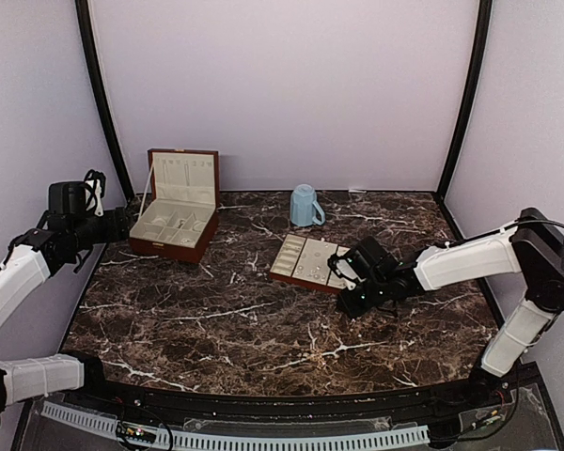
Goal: Organize the mixed jewelry
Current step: Pick up the ring from the center of the board.
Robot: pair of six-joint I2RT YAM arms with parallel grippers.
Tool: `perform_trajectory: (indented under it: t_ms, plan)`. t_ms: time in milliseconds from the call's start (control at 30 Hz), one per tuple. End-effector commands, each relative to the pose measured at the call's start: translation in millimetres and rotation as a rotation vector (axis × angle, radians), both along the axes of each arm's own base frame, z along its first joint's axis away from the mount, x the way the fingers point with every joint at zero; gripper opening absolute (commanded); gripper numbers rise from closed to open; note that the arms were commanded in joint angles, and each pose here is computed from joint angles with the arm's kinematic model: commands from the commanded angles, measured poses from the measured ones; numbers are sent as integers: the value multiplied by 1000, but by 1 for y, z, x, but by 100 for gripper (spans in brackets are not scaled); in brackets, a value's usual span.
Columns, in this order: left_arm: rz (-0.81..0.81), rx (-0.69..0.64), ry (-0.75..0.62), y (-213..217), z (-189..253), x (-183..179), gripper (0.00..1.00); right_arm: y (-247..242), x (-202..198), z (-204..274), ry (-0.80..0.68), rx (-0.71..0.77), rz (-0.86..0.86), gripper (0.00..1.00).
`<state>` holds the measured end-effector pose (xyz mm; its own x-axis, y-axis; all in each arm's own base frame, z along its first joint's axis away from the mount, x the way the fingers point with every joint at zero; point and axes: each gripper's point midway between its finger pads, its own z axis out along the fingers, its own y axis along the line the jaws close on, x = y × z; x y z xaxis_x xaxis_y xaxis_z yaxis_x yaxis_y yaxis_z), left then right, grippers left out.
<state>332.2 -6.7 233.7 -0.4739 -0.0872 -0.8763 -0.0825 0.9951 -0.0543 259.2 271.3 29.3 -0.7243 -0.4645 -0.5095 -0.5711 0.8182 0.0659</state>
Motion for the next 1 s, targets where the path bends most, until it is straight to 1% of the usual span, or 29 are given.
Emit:
perform_trajectory:
  t_ms: [0,567,967]
  plan:
    - [8,10,4,3,-3,-1,77,10,5,4,-22,3,19,22]
    - [4,8,4,2,-3,0,77,13,8,-8,-12,-18,25,13]
    - [-2,3,5,1,-3,0,77,11,12,-9,-14,-26,-12,0]
